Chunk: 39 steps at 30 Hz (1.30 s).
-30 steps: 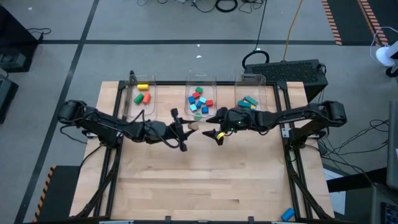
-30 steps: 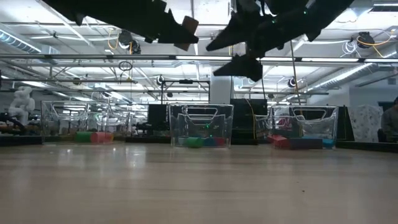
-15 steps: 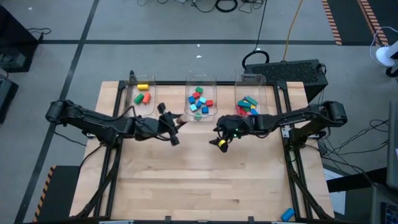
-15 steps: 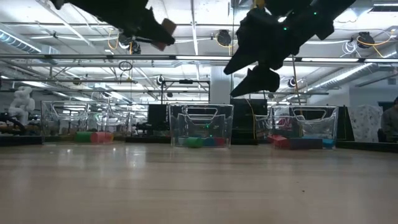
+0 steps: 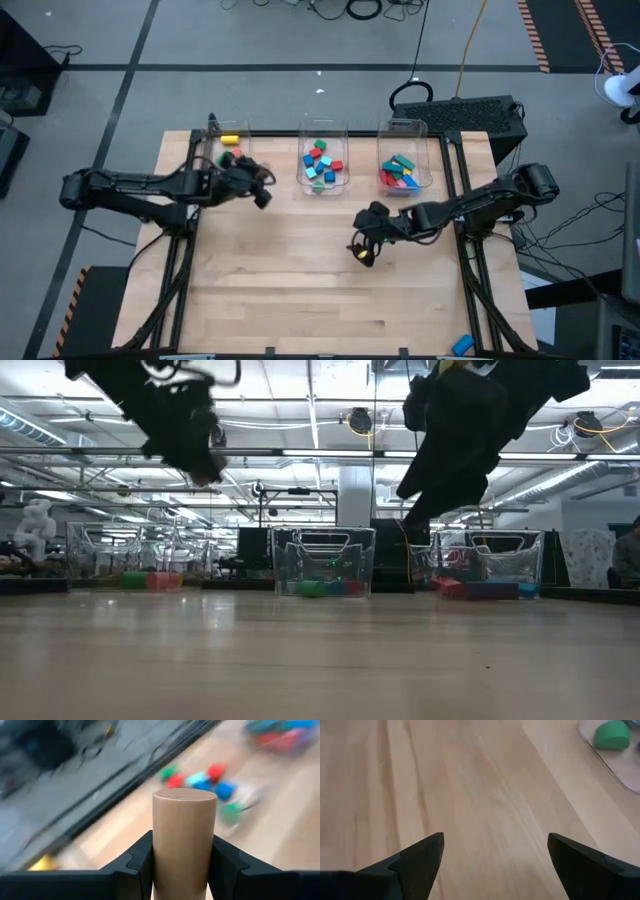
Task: Sort blocks by size
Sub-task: Put the brown cylindrical block into the left transparent bin
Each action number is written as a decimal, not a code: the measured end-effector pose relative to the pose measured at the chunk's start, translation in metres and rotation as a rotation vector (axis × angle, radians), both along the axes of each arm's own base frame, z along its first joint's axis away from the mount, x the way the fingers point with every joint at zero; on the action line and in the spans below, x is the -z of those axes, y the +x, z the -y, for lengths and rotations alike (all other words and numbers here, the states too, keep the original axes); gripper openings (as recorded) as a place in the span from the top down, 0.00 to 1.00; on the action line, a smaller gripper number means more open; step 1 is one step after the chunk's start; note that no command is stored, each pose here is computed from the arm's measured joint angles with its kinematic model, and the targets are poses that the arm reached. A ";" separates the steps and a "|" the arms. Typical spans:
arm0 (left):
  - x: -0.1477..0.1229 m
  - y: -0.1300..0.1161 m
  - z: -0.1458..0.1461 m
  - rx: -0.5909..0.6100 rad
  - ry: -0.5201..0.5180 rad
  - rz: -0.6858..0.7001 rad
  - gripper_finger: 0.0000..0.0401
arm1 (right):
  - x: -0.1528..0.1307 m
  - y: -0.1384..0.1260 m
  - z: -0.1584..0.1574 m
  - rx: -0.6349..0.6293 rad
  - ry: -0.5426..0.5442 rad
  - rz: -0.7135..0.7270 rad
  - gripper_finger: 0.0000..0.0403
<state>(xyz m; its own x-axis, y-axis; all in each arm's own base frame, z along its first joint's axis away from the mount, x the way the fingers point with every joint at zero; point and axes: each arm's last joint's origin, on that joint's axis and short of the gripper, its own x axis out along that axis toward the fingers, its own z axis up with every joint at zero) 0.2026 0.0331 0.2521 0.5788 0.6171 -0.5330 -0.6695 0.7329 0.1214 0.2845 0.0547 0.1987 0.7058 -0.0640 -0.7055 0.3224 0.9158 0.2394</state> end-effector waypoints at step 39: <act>0.092 -0.057 -0.141 -0.485 -0.457 -0.539 0.56 | 0.011 -0.014 0.001 0.035 0.005 -0.174 0.15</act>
<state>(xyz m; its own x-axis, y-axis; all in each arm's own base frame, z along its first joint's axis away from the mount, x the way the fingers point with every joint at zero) 0.1460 0.1745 0.1602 -0.0975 0.3883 -0.9164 -0.8572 0.4351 0.2755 0.2707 0.0539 0.1879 0.5702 -0.0821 -0.8174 0.3908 0.9023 0.1819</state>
